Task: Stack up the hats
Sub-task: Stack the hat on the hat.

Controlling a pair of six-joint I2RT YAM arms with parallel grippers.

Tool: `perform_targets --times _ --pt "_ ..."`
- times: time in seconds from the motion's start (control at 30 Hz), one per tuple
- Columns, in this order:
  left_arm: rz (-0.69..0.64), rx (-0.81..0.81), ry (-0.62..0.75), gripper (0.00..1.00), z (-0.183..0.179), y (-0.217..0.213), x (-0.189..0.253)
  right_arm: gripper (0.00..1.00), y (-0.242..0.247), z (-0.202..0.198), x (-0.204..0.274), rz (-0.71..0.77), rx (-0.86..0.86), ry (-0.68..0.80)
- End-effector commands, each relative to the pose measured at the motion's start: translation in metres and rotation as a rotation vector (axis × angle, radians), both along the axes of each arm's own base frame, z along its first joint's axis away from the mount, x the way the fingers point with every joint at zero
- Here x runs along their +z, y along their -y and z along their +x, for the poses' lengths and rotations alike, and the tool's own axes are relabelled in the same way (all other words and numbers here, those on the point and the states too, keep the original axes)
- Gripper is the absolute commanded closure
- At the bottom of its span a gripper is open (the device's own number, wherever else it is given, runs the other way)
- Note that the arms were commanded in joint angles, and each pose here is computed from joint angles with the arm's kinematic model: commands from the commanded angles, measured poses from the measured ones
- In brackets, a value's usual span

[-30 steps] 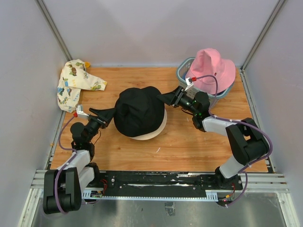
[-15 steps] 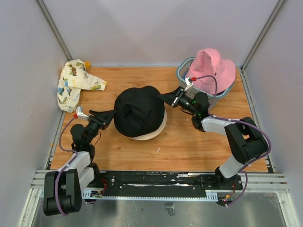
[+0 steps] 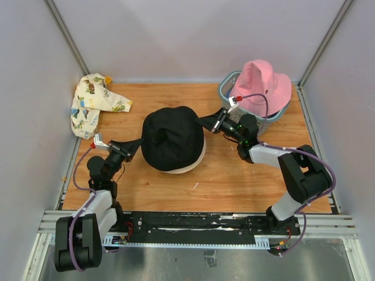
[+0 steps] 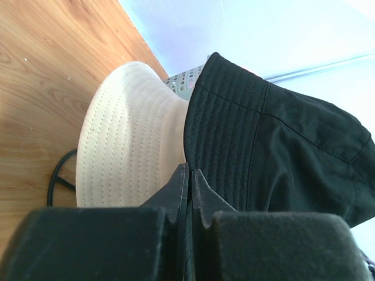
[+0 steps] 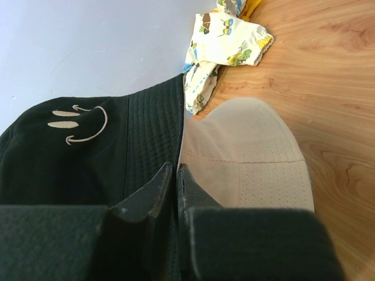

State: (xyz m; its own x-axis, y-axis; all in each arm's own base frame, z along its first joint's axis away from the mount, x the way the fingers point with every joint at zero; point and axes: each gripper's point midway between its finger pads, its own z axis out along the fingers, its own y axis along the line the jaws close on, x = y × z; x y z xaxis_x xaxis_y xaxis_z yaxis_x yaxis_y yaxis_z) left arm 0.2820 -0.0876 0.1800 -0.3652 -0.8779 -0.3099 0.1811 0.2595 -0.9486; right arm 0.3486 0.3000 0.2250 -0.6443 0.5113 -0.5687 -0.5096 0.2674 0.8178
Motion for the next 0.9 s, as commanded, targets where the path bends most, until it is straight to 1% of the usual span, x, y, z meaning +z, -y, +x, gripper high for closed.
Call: perform_targets --times 0.0,0.3,0.53,0.67,0.87 --pt "0.007 0.000 0.030 0.99 -0.002 0.000 0.006 0.93 -0.004 -0.006 0.006 -0.027 -0.005 0.035" --pt "0.026 0.051 -0.002 1.00 -0.002 -0.007 -0.001 0.98 0.001 -0.004 0.004 -0.099 -0.048 0.031" --pt "0.081 0.147 -0.094 1.00 0.002 -0.023 -0.018 0.99 0.001 -0.003 0.000 -0.179 -0.070 0.030" --pt "0.122 0.167 -0.132 0.99 0.005 -0.027 -0.024 0.99 0.002 -0.001 -0.011 -0.251 -0.089 0.017" --pt "0.158 0.172 -0.171 0.99 0.008 -0.030 -0.033 0.99 0.006 0.002 -0.027 -0.309 -0.121 -0.007"
